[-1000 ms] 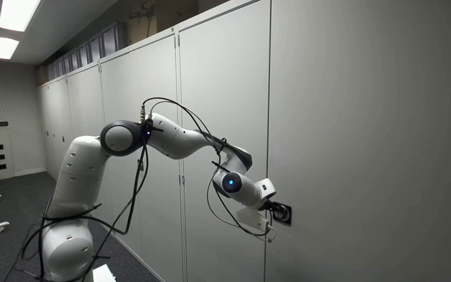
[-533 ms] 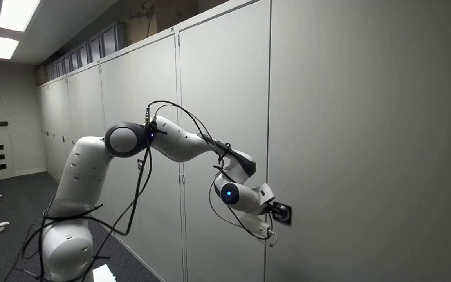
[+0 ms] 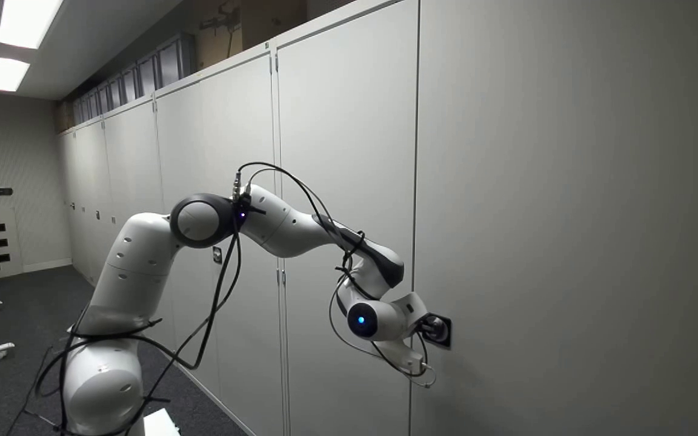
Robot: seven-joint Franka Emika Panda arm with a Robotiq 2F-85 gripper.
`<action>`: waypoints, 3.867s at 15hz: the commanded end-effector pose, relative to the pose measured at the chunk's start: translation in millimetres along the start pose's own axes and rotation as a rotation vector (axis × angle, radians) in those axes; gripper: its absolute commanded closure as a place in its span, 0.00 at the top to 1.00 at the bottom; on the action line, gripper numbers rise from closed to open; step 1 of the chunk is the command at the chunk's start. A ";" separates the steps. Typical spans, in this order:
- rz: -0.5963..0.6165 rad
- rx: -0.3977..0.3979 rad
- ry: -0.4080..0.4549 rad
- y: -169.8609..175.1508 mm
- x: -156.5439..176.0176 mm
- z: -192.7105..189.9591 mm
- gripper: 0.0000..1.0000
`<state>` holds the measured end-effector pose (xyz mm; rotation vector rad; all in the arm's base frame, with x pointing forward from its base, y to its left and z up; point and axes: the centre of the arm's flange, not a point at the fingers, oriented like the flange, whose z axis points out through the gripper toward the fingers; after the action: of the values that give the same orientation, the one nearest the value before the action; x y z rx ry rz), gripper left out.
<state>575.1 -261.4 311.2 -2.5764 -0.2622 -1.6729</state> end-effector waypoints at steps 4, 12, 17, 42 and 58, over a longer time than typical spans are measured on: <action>-0.051 0.029 0.078 6.2 -3.0 8.6 1.00; -0.050 0.029 0.098 15.8 -9.1 10.0 1.00; -0.042 0.015 0.114 23.6 -2.5 10.1 1.00; -0.059 0.037 0.108 17.8 10.1 39.0 1.00; -0.100 0.063 0.100 4.7 22.7 48.2 1.00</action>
<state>614.6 -267.5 303.9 -2.4832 -0.3886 -1.7681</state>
